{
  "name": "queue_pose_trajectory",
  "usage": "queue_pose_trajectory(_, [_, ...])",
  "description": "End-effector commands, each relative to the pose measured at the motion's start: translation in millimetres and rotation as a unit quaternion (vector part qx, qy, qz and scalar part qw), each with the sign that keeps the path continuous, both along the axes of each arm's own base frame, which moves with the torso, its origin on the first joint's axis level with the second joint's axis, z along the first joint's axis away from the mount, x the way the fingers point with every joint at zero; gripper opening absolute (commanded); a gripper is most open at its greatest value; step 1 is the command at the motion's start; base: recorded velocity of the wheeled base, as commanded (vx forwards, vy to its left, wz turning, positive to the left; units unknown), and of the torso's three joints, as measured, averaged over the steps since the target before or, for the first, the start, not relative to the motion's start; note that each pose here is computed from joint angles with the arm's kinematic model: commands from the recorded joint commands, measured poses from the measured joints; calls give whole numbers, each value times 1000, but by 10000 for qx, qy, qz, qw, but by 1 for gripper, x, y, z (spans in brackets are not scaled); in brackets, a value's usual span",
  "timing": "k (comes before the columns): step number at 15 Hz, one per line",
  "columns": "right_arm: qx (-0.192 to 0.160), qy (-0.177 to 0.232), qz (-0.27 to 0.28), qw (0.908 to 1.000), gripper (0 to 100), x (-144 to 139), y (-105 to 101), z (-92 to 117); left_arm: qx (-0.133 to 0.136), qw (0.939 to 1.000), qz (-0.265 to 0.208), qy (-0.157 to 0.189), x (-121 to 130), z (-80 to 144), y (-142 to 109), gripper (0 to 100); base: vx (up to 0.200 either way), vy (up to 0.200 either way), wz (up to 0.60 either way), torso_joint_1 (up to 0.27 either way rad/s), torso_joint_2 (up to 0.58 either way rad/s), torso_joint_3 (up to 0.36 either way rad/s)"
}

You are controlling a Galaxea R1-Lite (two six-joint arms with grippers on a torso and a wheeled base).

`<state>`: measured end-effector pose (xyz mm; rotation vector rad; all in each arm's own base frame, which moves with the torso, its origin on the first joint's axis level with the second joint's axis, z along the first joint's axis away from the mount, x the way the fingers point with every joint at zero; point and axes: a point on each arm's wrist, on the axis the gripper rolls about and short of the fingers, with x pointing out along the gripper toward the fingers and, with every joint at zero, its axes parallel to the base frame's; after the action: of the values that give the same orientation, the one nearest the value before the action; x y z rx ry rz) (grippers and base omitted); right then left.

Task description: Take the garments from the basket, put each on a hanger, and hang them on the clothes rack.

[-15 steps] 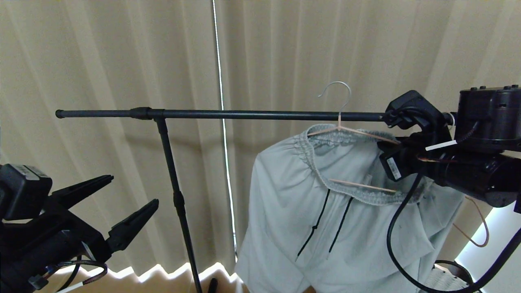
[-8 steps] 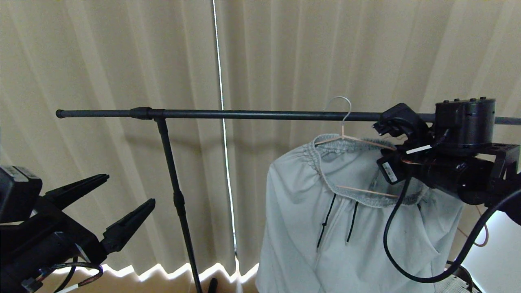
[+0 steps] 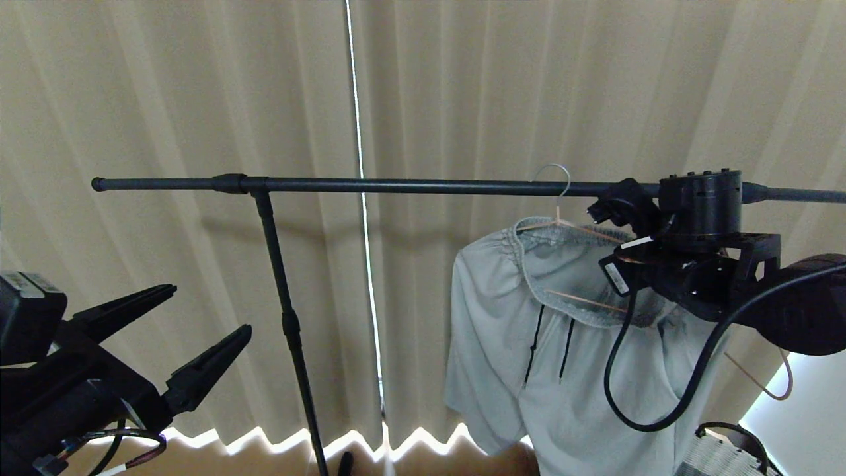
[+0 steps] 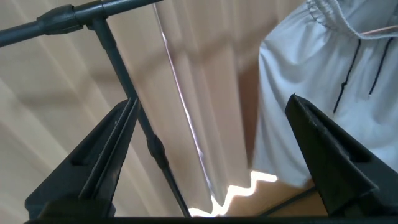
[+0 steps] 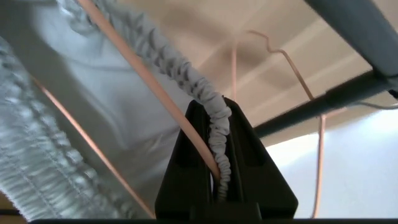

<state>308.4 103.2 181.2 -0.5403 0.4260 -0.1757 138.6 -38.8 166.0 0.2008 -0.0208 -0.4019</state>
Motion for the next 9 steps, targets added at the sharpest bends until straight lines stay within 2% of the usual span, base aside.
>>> queue_pose_trajectory(1, [-45,47,-39,10000,0,5,2,-5,0,10000,-3,1,0,0,0,100,0,0,0,0,0,0])
queue_pose_trajectory(6, [-19,-116,-101,9999,0,9,4,4,-2,10000,-3,-7,0,0,0,100,0,0,0,0,0,0])
queue_pose_trajectory(9, [-59,-17,-1,10000,0,9,12,-3,-2,10000,-3,-7,0,0,0,100,0,0,0,0,0,0])
